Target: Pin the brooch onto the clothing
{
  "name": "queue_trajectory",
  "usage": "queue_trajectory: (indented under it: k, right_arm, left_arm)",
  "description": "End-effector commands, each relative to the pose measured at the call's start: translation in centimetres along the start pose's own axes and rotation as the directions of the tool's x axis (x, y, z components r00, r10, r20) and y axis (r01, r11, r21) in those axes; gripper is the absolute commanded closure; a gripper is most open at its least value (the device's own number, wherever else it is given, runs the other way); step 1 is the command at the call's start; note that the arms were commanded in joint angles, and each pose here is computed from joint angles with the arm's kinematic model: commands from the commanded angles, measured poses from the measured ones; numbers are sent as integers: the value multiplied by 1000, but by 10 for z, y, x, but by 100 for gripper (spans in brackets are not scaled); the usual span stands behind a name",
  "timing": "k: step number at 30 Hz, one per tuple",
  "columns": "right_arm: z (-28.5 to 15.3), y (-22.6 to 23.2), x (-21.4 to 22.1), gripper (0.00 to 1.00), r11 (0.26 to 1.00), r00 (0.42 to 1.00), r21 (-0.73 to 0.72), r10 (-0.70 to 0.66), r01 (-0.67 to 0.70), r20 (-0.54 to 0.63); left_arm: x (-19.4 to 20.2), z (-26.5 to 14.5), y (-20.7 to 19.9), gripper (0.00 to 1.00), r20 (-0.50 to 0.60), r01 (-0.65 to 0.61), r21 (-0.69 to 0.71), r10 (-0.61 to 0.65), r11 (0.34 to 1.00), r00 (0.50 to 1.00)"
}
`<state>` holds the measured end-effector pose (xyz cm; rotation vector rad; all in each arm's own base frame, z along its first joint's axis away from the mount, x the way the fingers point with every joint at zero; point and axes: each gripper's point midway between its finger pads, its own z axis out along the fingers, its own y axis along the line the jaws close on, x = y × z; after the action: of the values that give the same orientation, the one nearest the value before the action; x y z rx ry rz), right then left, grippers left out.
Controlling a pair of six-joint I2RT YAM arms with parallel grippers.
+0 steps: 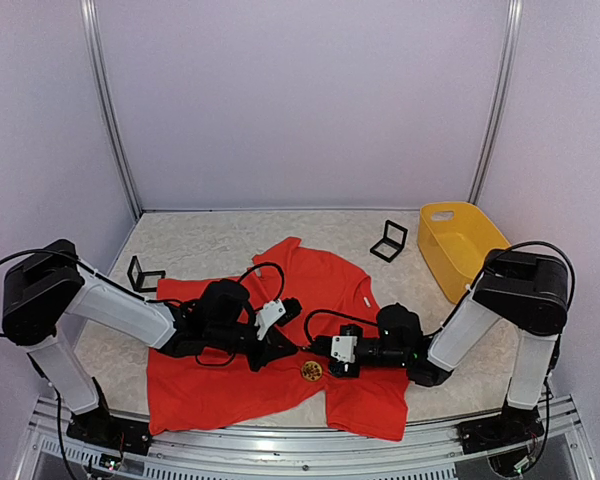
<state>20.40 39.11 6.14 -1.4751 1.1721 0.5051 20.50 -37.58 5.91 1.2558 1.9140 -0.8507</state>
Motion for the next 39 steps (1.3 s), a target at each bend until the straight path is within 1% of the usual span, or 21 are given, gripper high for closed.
queue_trajectory:
  k: [1, 5, 15, 18, 21, 26, 30, 31, 32, 33, 35, 36, 37, 39]
  right_arm:
    - [-6, 15, -15, 100, 998, 997, -57, 10, -6, 73]
    - [-8, 13, -16, 100, 999, 997, -46, 15, -12, 74]
    - [-19, 23, -51, 100, 986, 973, -155, 92, -59, 213]
    - [-21, 18, -56, 100, 982, 963, -159, 134, -98, 234]
    - [-22, 17, -57, 100, 981, 959, -162, 147, -110, 241]
    - [-23, 14, -58, 100, 981, 955, -148, 157, -123, 252]
    - [-24, -9, -55, 100, 990, 961, -24, 144, -142, 238]
    - [-23, -14, -55, 100, 991, 963, -1, 130, -133, 234]
    - [-21, -17, -53, 100, 993, 968, 16, 112, -119, 226]
    - [-18, -19, -49, 100, 993, 973, 26, 103, -111, 204]
    - [-13, -22, -40, 100, 993, 982, 55, 93, -103, 166]
    - [-14, -26, -36, 100, 991, 983, 83, 92, -106, 156]
    - [-16, -30, -34, 100, 988, 984, 105, 92, -109, 154]
    - [-19, -33, -31, 100, 986, 984, 123, 96, -115, 148]
  left_arm:
    - [-20, -9, 1, 100, 80, 0, 14, -1, 1000, 997]
    - [-24, -9, 1, 100, 94, 5, 29, -7, 1000, 996]
    - [-18, -10, 7, 100, 85, 17, 12, -17, 1000, 996]
    - [-18, -11, 6, 100, 87, 12, 17, -14, 1000, 996]
    - [-18, -13, 5, 100, 93, 12, 21, -14, 1000, 996]
    - [-18, -17, 3, 100, 102, 17, 31, -20, 999, 995]
    - [-13, -18, 2, 100, 94, 26, 32, -28, 999, 995]
    - [-12, -19, 1, 98, 93, 27, 31, -30, 999, 995]
    - [-9, -18, 2, 93, 88, 29, 26, -32, 999, 996]
    - [-7, -18, 3, 87, 81, 29, 14, -30, 999, 996]
    - [-2, -17, 8, 70, 57, 10, -33, -8, 999, 998]
    - [0, -16, 10, 66, 32, -21, -68, 23, 997, 999]
    - [1, -15, 11, 63, -4, -85, -106, 85, 991, 996]
    - [-3, -16, 9, 62, -61, -199, -155, 192, 968, 980]
